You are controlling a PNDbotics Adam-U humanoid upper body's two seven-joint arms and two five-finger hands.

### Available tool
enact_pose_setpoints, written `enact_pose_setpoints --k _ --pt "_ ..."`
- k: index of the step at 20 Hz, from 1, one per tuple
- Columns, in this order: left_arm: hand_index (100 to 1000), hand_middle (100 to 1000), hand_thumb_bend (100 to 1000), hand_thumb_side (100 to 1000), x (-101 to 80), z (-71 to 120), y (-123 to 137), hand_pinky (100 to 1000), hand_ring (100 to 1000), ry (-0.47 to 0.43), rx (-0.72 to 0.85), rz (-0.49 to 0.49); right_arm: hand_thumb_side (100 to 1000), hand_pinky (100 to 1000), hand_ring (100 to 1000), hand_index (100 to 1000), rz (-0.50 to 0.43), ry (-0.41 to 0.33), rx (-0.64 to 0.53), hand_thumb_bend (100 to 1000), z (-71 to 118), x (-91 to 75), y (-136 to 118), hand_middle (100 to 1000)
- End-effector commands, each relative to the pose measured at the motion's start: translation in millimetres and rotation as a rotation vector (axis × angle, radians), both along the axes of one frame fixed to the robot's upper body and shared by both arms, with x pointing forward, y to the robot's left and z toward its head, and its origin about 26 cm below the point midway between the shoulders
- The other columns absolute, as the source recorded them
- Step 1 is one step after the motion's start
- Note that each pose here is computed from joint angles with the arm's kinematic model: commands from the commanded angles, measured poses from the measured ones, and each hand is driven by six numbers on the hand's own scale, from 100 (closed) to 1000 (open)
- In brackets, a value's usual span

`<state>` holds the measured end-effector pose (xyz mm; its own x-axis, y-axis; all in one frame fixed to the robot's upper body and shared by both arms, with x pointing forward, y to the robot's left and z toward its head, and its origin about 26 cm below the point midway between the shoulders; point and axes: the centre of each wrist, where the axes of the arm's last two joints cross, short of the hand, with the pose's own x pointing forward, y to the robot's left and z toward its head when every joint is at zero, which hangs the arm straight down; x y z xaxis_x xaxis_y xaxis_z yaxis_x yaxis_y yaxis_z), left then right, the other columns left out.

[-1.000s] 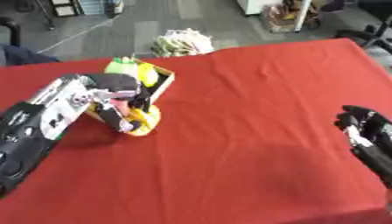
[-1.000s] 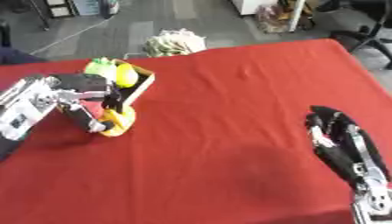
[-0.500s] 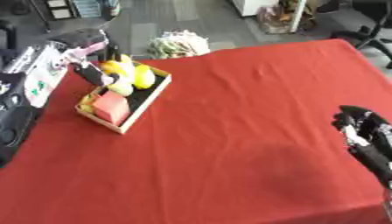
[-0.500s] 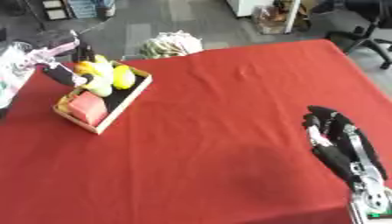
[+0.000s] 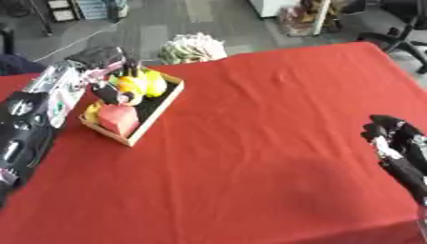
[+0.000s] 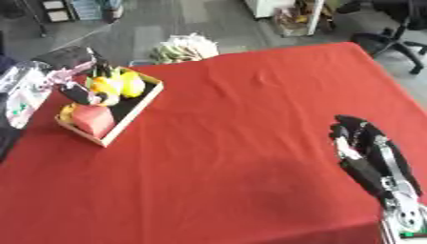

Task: Pick up objects on the table and place them in the box.

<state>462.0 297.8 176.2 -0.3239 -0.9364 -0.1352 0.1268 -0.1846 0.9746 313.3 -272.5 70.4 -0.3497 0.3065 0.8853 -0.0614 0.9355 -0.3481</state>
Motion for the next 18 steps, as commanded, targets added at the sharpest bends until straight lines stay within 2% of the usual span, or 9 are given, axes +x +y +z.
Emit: enact_pose_setpoints --k 1,5,6,8,9,10,16,17,18 --pt "705 553 396 100 2.0 13.2 5.0 734 579 -0.024 0.011 0.003 421 760 703 795 0.002 -0.017 0.001 100 5.6 1.8 -0.6 662" --pt "705 553 396 100 2.1 13.0 5.2 734 579 -0.023 0.012 0.003 421 760 703 795 0.002 -0.017 0.001 100 5.6 1.8 -0.6 662" --pt "811 668 682 100 1.8 12.6 7.8 778 667 -0.017 0.010 0.012 426 760 703 796 0.001 -0.016 0.001 100 5.4 1.7 -0.8 662" --pt "812 670 695 125 1.4 14.1 10.5 778 668 -0.008 0.000 0.024 433 760 703 796 -0.001 -0.014 0.000 100 5.1 1.8 -0.9 662" --pt "812 670 695 125 1.2 14.7 10.6 778 668 -0.007 -0.003 0.026 433 760 703 796 -0.002 -0.014 0.000 100 5.1 1.8 -0.8 662" --pt "799 657 654 103 1.0 15.2 9.8 770 657 -0.011 -0.009 0.023 431 761 703 796 -0.002 -0.014 -0.001 100 5.1 1.9 -0.8 662" --pt "799 658 653 107 0.7 13.9 7.9 770 658 -0.019 -0.020 0.018 432 761 703 796 -0.003 -0.013 -0.002 100 5.1 1.9 -0.9 662" --pt "813 678 703 174 0.7 13.7 7.7 780 671 -0.019 -0.021 0.016 435 761 703 796 -0.004 -0.013 -0.002 100 5.1 1.9 -0.9 662" --pt "813 679 708 180 0.4 14.9 8.5 780 672 -0.017 -0.023 0.016 435 761 703 796 -0.006 -0.012 -0.002 100 4.9 1.8 -1.3 662"
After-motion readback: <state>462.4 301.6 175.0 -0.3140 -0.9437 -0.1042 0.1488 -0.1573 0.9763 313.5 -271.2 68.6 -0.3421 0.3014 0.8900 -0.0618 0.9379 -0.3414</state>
